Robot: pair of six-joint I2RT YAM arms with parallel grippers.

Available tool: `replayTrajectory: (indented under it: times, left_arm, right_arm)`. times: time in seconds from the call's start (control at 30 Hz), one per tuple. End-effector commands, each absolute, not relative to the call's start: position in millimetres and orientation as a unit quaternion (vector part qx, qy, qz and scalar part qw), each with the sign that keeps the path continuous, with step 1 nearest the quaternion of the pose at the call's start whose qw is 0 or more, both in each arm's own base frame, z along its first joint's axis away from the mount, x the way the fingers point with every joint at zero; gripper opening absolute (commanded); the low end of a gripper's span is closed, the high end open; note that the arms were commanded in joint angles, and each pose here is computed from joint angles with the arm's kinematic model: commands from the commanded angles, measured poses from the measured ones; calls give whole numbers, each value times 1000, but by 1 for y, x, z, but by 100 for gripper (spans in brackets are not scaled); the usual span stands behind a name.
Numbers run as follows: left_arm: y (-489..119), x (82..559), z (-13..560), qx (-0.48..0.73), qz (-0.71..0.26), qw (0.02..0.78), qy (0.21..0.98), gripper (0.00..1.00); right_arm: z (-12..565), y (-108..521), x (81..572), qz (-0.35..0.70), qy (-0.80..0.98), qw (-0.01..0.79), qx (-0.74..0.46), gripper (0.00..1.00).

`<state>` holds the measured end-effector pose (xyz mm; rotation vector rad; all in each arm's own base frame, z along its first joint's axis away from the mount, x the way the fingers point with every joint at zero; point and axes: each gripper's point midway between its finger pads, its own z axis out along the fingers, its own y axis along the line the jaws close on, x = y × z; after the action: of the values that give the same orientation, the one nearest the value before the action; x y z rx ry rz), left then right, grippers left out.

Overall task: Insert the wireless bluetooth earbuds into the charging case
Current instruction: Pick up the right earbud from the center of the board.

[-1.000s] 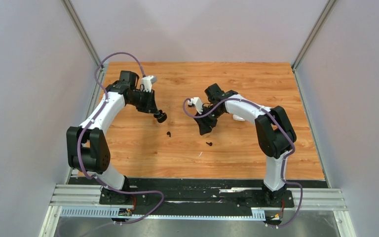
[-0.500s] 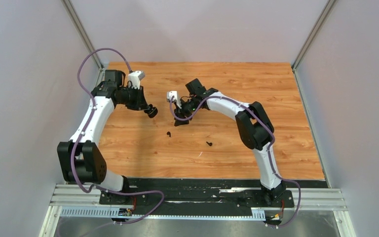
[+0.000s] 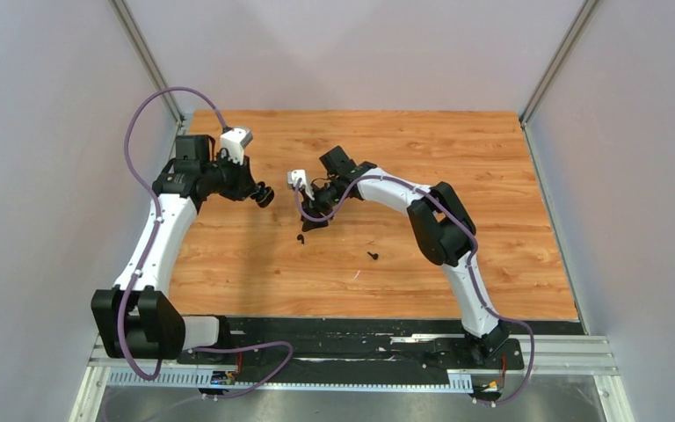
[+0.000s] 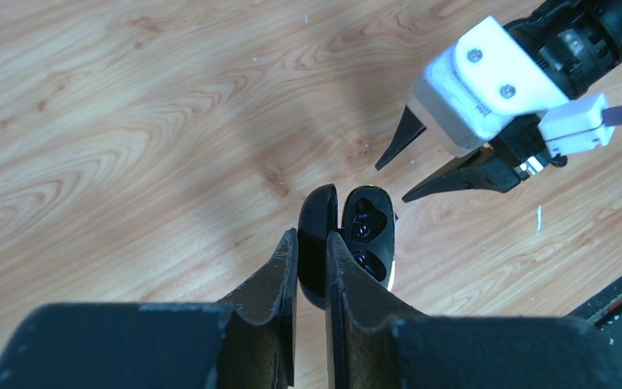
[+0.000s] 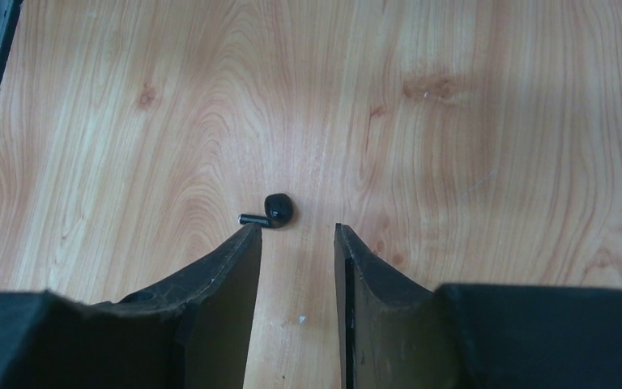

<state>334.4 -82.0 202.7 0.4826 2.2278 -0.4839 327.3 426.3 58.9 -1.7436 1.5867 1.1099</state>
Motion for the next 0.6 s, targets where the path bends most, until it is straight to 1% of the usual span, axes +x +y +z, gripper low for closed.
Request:
replayTrajectory:
  times: [0.0, 0.37, 0.57]
  left_arm:
    - [-77, 343, 224, 210, -166, 443, 856, 0]
    - [-79, 338, 222, 215, -174, 433, 858, 0]
    - [-80, 336, 221, 218, -176, 429, 859, 0]
  right_arm:
    - [67, 446, 324, 432, 553, 279, -655, 37]
    - [52, 450, 317, 432, 553, 266, -660, 37]
    - [45, 453, 313, 428, 556, 260, -663, 33]
